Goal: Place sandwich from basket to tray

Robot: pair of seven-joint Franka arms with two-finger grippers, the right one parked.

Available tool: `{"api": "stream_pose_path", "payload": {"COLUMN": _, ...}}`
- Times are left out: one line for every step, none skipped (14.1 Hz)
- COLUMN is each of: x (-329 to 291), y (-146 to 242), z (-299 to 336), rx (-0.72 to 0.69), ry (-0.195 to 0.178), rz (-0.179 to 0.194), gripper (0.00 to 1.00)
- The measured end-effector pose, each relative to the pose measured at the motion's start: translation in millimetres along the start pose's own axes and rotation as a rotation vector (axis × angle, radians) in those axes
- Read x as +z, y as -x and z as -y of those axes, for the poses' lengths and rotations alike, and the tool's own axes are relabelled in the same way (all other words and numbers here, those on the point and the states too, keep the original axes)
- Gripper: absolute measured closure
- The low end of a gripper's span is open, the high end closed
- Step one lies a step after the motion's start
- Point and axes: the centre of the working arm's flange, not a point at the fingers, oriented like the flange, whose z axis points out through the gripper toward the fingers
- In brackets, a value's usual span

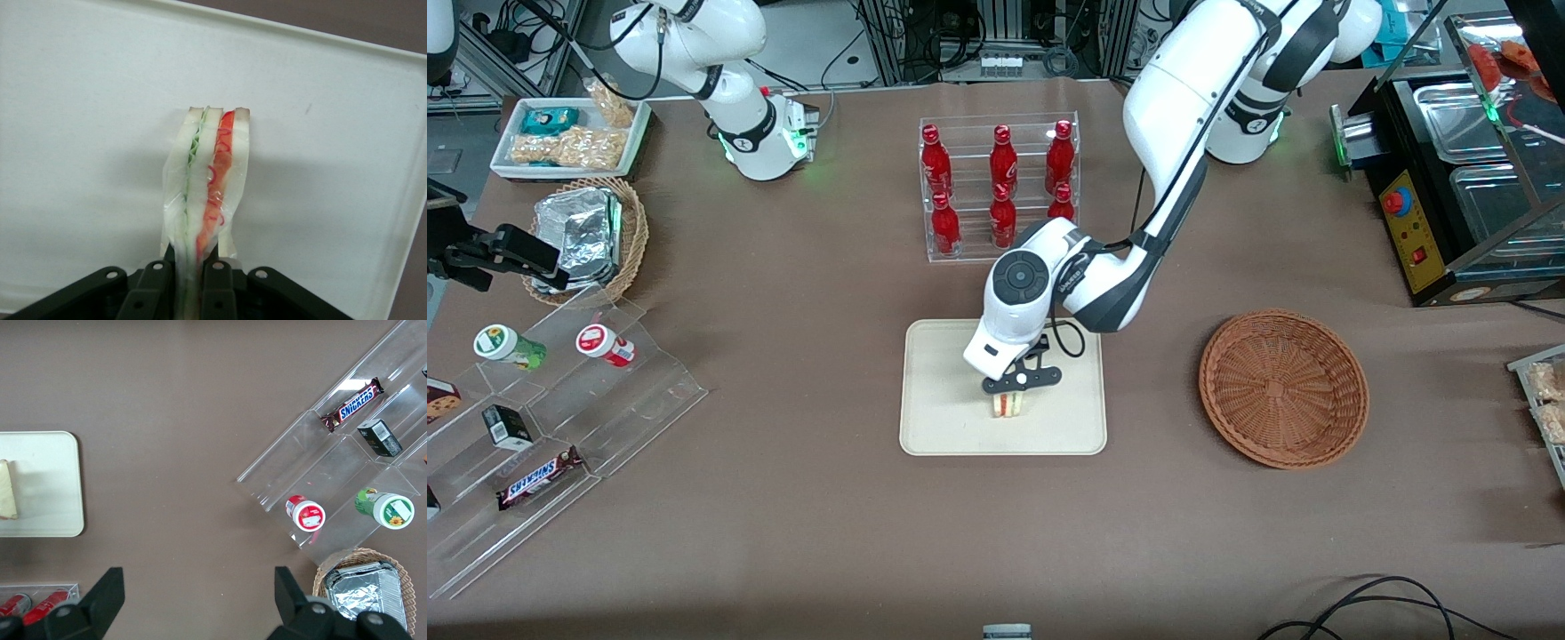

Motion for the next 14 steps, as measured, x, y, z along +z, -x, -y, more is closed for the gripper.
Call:
{"api": "stream_pose_path", "payload": {"x": 2, "y": 0, "z": -1, "rx": 0.001, "ry": 0.006, "rz": -0.002, "gripper": 0.75}}
{"api": "stream_pose_path", "payload": {"x": 3, "y": 0, "z": -1, "rx": 0.0, "ry": 0.009, "rz": -0.004, "gripper": 0.67}}
{"api": "stream_pose_path", "payload": {"x": 1, "y": -1, "z": -2, "rx": 0.0, "ry": 0.012, "rz": -0.006, "gripper": 0.56}}
{"api": "stream_pose_path", "payload": {"x": -3, "y": -3, "z": -4, "rx": -0.001, "ry": 0.019, "rz": -0.012, "gripper": 0.47}}
{"api": "stream_pose_path", "payload": {"x": -10, "y": -5, "z": -5, "rx": -0.002, "ry": 0.029, "rz": -0.021, "gripper": 0.38}}
{"api": "stream_pose_path", "payload": {"x": -23, "y": -8, "z": -6, "rx": -0.004, "ry": 0.037, "rz": -0.028, "gripper": 0.26}}
{"api": "stream_pose_path", "payload": {"x": -39, "y": -10, "z": -5, "rx": -0.006, "ry": 0.029, "rz": -0.029, "gripper": 0.18}}
{"api": "stream_pose_path", "payload": {"x": -57, "y": -12, "z": -1, "rx": -0.006, "ry": 0.007, "rz": -0.027, "gripper": 0.06}}
{"api": "stream_pose_path", "payload": {"x": -78, "y": -16, "z": 7, "rx": -0.008, "ry": -0.024, "rz": -0.03, "gripper": 0.0}}
{"api": "stream_pose_path", "payload": {"x": -100, "y": -23, "z": 20, "rx": -0.004, "ry": -0.059, "rz": -0.034, "gripper": 0.0}}
{"api": "stream_pose_path", "payload": {"x": -120, "y": -30, "z": 34, "rx": 0.001, "ry": -0.09, "rz": -0.029, "gripper": 0.0}}
{"api": "stream_pose_path", "payload": {"x": -138, "y": -37, "z": 49, "rx": -0.013, "ry": -0.114, "rz": -0.022, "gripper": 0.0}}
{"api": "stream_pose_path", "payload": {"x": -152, "y": -48, "z": 67, "rx": -0.039, "ry": -0.127, "rz": -0.015, "gripper": 0.0}}
{"api": "stream_pose_path", "payload": {"x": -162, "y": -60, "z": 87, "rx": -0.065, "ry": -0.137, "rz": -0.007, "gripper": 0.0}}
